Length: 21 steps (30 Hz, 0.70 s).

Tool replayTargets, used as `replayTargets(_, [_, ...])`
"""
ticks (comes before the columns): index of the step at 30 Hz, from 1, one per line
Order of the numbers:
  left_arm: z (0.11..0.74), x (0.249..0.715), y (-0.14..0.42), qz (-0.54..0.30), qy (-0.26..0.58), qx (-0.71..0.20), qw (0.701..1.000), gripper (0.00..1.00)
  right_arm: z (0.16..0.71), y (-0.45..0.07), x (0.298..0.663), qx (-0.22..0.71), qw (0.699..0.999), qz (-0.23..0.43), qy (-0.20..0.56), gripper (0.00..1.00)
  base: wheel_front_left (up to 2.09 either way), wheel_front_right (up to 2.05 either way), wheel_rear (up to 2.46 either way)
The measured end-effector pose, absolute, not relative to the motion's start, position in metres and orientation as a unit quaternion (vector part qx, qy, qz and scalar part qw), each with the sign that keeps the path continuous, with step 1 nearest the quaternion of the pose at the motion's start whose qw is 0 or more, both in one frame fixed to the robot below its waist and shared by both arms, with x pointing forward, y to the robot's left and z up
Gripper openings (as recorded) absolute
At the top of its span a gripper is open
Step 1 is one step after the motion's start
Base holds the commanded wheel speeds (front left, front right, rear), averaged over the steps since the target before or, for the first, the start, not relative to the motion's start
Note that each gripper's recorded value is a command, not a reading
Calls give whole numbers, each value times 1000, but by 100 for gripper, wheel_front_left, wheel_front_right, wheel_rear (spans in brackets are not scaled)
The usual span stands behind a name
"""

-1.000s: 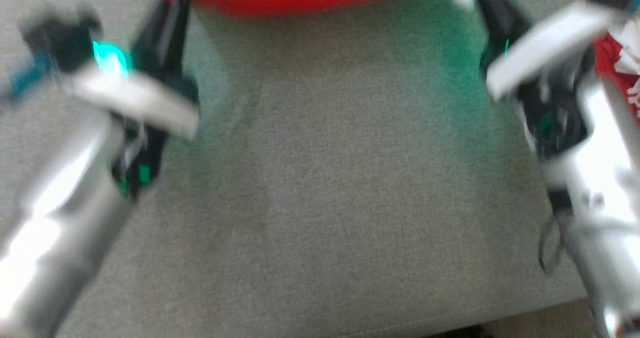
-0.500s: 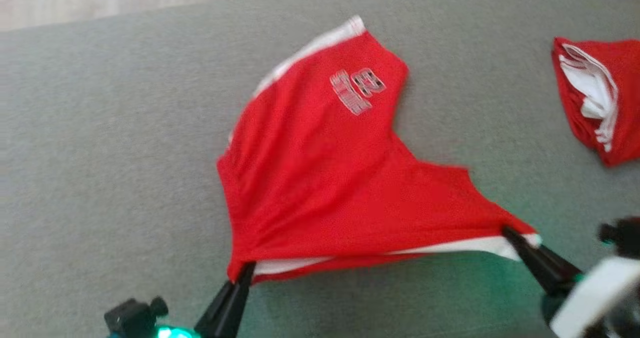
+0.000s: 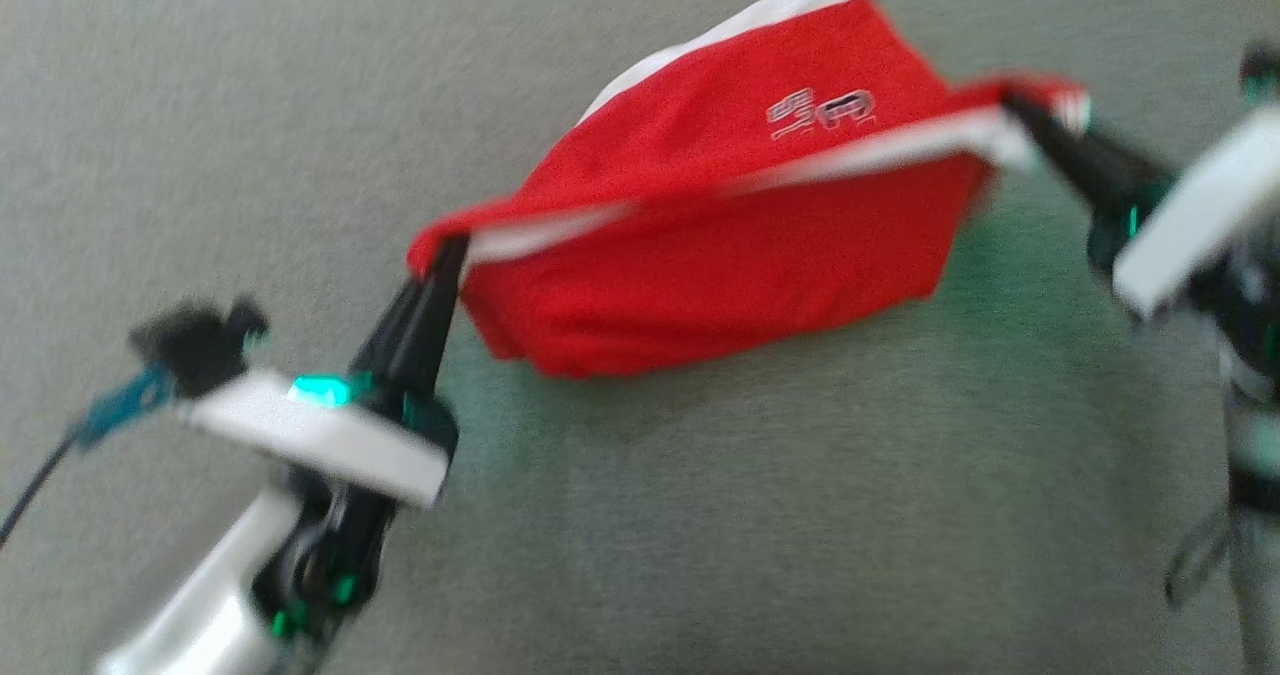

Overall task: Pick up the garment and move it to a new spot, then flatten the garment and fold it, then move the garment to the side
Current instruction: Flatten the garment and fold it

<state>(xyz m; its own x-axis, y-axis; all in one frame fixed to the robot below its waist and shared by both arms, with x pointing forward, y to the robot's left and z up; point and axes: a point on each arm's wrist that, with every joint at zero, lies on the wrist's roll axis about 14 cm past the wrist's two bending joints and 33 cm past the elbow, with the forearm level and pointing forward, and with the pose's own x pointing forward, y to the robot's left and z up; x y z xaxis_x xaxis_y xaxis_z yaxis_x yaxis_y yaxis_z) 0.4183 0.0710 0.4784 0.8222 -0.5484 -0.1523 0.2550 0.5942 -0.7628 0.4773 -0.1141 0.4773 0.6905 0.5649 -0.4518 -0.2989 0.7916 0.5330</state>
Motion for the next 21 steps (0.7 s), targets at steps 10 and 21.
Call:
replayTargets(10, [421, 474, 89, -145, 220, -347, 900, 0, 425, -59, 558, 205, 872, 253, 367, 0, 0, 0, 0])
replayTargets(21, [399, 494, 95, -130, 219, -313, 915, 100, 388, -63, 574, 190, 884, 219, 366, 100, 0, 0, 0])
